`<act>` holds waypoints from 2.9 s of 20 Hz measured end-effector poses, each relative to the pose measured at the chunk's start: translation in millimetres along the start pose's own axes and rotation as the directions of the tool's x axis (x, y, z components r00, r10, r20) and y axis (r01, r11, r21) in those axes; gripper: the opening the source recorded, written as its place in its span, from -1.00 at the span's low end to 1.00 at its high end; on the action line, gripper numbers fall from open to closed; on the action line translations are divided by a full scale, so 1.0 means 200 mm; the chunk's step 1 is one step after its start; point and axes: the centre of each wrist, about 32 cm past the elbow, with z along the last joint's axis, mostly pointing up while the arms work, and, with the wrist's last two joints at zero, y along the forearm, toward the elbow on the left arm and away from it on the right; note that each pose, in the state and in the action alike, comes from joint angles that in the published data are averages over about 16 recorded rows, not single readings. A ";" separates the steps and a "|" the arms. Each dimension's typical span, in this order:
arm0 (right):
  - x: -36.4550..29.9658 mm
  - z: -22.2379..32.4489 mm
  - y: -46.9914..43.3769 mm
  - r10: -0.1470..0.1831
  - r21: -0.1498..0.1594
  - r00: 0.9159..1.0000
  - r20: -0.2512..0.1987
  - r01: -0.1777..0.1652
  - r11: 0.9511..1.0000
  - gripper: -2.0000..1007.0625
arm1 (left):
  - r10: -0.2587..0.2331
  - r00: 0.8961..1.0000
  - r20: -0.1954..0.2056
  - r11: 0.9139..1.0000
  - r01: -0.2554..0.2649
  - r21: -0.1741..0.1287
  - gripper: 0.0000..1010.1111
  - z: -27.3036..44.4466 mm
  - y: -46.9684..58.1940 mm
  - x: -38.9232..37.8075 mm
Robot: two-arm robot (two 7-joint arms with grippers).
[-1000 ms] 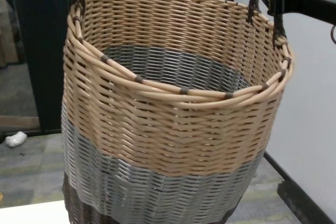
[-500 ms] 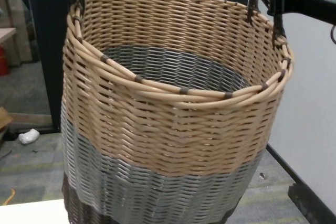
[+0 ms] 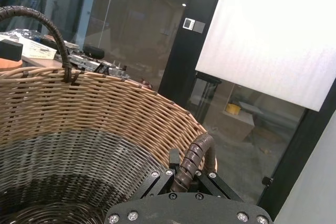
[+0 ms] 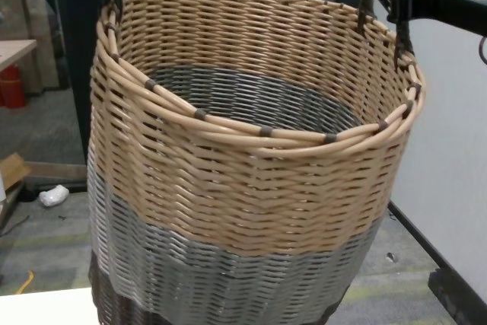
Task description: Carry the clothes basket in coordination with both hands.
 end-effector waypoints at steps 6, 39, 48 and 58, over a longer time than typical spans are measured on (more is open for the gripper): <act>-0.005 0.004 0.000 0.003 0.002 1.000 -0.001 -0.003 1.000 -0.87 | -0.003 1.000 -0.004 1.000 0.003 0.000 -1.00 0.000 0.00 0.001; -0.231 0.148 0.210 0.265 -0.077 0.963 0.051 -0.261 0.962 -0.86 | 0.255 0.967 0.004 0.945 -0.250 0.212 -1.00 -0.074 0.11 0.155; -0.323 0.162 0.260 0.363 -0.114 0.931 0.034 -0.358 0.927 -0.86 | 0.349 0.936 0.044 0.900 -0.348 0.263 -1.00 -0.057 0.17 0.188; -0.429 0.182 0.336 0.428 -0.104 0.903 0.033 -0.423 0.900 -0.86 | 0.426 0.903 0.065 0.859 -0.426 0.285 -1.00 -0.050 0.22 0.213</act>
